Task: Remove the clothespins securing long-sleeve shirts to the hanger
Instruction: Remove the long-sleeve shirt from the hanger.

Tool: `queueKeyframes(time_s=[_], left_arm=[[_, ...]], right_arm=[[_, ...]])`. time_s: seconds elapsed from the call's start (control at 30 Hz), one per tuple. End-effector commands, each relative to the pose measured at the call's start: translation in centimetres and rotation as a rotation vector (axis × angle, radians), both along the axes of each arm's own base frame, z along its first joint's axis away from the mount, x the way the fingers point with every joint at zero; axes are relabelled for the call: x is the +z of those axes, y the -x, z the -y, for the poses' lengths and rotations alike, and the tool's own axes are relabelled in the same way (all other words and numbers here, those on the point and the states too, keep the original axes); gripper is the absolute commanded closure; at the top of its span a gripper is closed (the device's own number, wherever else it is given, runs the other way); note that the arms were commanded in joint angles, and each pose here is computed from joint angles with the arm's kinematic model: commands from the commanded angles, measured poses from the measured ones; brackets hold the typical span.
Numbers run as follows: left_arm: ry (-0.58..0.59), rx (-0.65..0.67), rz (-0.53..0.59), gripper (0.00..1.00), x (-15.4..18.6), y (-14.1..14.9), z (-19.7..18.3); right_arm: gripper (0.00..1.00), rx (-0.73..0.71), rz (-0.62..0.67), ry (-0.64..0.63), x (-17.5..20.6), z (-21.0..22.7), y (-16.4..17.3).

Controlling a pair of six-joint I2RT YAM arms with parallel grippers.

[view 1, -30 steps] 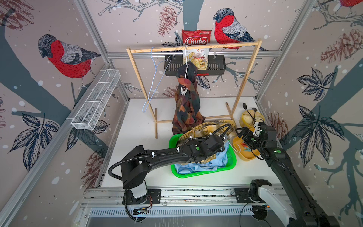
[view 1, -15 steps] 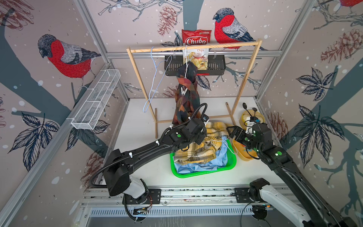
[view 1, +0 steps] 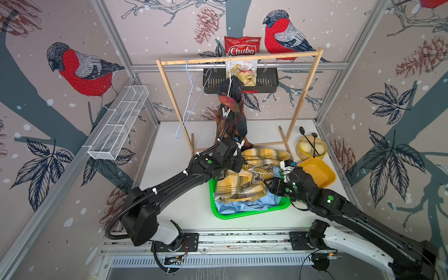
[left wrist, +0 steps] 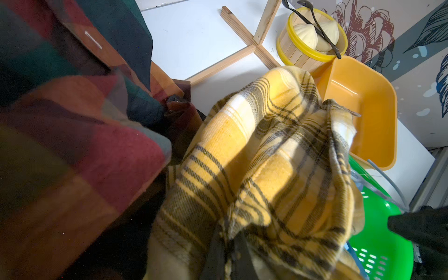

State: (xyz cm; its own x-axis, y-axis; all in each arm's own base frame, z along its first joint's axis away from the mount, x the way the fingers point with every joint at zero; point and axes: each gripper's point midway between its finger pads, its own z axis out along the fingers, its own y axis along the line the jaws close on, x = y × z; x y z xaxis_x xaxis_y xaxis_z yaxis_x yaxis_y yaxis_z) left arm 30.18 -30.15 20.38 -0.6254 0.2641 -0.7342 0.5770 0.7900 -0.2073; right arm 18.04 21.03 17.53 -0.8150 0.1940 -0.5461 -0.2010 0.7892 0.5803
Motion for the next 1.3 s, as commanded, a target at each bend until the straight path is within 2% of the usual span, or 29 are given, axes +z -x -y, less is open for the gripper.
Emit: queueKeyframes(time_s=[0.0,0.2,0.43,0.63,0.87,0.97,1.27], left_arm=[[0.037,0.005,0.001,1.0,0.4,-0.2,0.4],[0.039,0.005,0.007,1.0,0.6,-0.2,0.3],[0.039,0.003,0.002,1.0,0.3,-0.1,0.3],[0.045,-0.005,-0.001,1.0,0.3,0.0,0.5],[0.046,-0.006,-0.002,1.0,0.3,0.0,0.5],[0.05,-0.008,-0.004,1.0,0.2,0.0,0.6],[0.053,-0.011,0.001,1.0,0.2,0.0,0.6]], right_arm=[[0.52,-0.097,-0.005,-0.046,-0.1,-0.1,-0.9],[0.53,-0.236,-0.047,-0.047,-2.4,1.9,-1.3],[0.38,-0.386,0.036,-0.099,-0.9,4.9,-2.3],[0.41,-0.462,0.078,-0.083,-1.3,6.2,-3.2],[0.38,-0.445,0.085,-0.095,-1.4,5.7,-3.5],[0.37,-0.458,0.081,-0.055,-2.0,6.3,-3.6],[0.47,-0.343,-0.044,0.094,-4.9,5.4,-2.6]])
